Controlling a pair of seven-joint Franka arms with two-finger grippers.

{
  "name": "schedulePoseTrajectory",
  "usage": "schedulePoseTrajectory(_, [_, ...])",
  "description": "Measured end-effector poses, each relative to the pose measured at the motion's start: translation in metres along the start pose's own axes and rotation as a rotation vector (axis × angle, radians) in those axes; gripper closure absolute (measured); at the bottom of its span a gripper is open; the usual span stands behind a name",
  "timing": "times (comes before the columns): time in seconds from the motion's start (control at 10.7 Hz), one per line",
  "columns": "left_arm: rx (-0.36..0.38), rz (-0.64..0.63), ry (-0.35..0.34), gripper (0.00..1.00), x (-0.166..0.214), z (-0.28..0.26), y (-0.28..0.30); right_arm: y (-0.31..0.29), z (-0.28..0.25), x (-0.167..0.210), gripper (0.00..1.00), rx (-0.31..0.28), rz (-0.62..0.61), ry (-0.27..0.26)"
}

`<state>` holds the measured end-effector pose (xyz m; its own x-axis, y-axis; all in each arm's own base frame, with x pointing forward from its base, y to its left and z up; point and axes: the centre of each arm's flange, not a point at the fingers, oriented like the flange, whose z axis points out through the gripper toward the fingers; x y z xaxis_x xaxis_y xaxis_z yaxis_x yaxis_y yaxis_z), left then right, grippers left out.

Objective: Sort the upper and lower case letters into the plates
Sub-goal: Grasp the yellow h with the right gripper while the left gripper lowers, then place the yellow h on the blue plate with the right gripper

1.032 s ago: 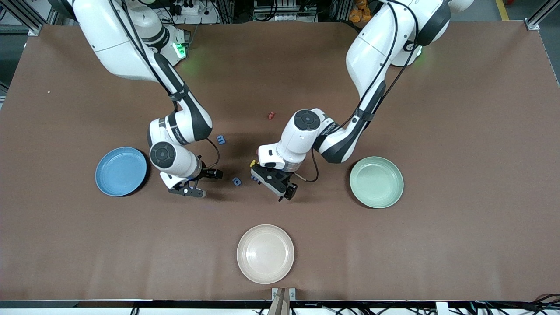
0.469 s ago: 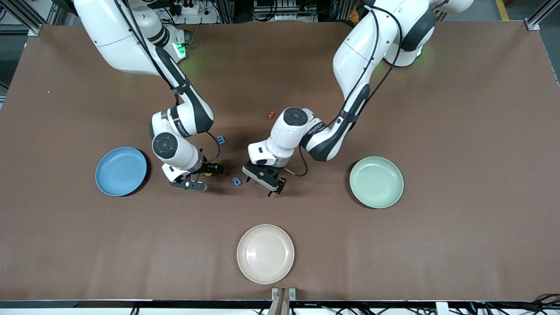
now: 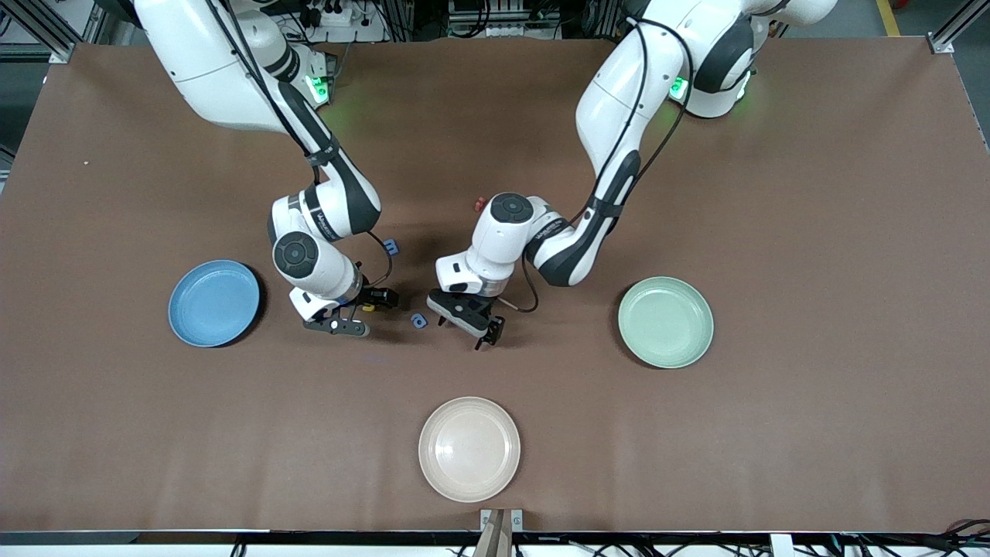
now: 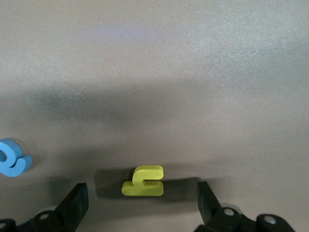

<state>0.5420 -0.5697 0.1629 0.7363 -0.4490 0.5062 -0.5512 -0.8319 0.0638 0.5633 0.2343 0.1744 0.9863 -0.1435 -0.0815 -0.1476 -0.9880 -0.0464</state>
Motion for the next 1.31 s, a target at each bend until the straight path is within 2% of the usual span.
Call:
schedulePoseTrajectory(0.09, [0.001,-0.001,-0.002,0.0,-0.004,0.003,0.006,0.0,0.0,0.0,0.01,-0.001,-0.001,0.003])
schedulePoseTrajectory(0.19, [0.0,-0.002,-0.003,0.0,-0.006,0.004,0.011,0.001,0.0,0.001,0.1,-0.001,-0.003,0.006])
schedulePoseTrajectory(0.38, [0.01,0.032,0.002,0.0,-0.008,0.005,0.016,0.002,0.0,0.002,0.41,-0.002,-0.004,0.013])
schedulePoseTrajectory(0.56, [0.021,0.052,0.002,0.0,-0.011,0.007,0.016,0.002,-0.005,0.003,0.63,-0.001,-0.004,0.021])
schedulePoseTrajectory(0.94, [0.055,0.067,-0.025,0.0,-0.02,0.013,0.026,0.008,-0.01,0.006,0.63,-0.004,0.002,0.033])
schedulePoseTrajectory(1.13, [0.114,0.08,-0.04,0.0,-0.02,0.01,0.037,0.035,-0.033,0.019,0.63,-0.057,-0.035,0.037])
schedulePoseTrajectory(1.31, [0.133,0.089,-0.054,0.0,-0.023,0.01,0.043,0.082,-0.066,0.037,0.63,-0.112,-0.108,0.029])
